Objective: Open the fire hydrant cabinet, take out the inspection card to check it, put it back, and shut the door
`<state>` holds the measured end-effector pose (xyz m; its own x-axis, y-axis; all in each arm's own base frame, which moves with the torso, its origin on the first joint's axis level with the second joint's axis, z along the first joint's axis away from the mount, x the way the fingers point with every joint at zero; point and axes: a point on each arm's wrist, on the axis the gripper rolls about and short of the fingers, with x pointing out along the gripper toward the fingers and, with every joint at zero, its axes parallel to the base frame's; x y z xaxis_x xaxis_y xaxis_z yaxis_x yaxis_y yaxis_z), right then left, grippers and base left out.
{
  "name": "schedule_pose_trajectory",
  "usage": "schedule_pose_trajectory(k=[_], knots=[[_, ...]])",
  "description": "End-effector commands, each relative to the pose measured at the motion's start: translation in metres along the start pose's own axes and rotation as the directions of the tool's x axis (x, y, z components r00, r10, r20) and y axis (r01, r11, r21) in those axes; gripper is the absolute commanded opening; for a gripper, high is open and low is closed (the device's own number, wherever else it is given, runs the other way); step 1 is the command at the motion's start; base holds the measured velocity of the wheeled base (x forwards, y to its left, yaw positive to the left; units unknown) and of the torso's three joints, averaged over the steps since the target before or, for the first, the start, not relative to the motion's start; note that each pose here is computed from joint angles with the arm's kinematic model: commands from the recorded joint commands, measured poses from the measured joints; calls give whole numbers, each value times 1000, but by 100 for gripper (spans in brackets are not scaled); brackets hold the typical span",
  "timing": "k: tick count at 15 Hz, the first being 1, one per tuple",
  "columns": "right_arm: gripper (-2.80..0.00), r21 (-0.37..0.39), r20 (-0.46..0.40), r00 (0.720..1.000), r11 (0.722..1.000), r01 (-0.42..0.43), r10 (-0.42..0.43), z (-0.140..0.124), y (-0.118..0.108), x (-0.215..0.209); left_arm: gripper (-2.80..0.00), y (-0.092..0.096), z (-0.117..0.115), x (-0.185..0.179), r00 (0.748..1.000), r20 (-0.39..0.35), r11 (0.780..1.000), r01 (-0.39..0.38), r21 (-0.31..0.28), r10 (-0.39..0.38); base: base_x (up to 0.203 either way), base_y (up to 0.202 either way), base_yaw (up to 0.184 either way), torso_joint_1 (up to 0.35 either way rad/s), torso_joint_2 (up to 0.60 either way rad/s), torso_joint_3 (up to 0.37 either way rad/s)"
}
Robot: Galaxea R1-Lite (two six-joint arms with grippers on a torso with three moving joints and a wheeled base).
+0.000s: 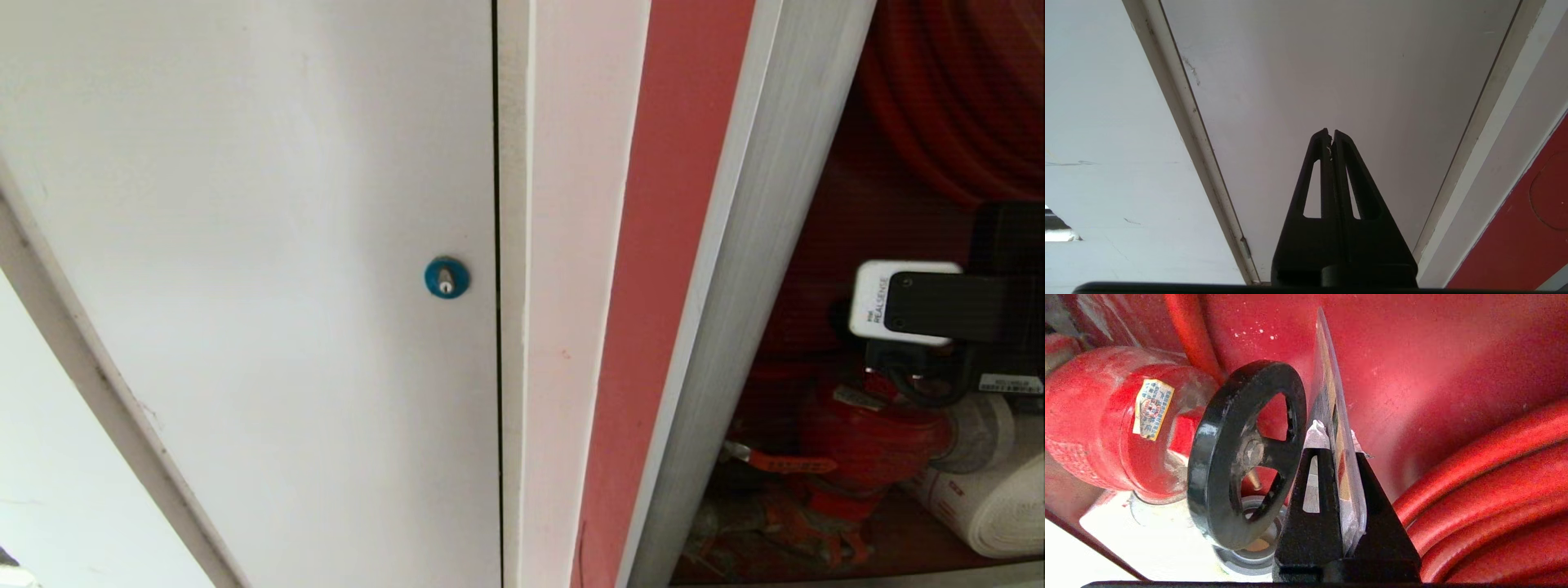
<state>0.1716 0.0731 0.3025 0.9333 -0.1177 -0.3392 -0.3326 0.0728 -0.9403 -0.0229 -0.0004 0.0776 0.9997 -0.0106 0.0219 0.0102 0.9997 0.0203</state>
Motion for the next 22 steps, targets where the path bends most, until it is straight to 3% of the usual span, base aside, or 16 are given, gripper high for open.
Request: schedule_pose_trajectory(k=[1,14,22], knots=[[-280,-26,-7,1000,1000,-6,6,1,1,2,-280,0,-2,1,1000,-7,1000,0,1,0,0,0,0,0,0,0],[-280,-73,-39,999,997,-2,-1,12,-1,20,-280,0,-2,1,1000,-7,1000,0,0,0,0,0,0,0,0,0],[-280,-71,27,999,997,22,-20,12,1,2,-280,0,-2,1,1000,-7,1000,0,0,0,0,0,0,0,0,0]])
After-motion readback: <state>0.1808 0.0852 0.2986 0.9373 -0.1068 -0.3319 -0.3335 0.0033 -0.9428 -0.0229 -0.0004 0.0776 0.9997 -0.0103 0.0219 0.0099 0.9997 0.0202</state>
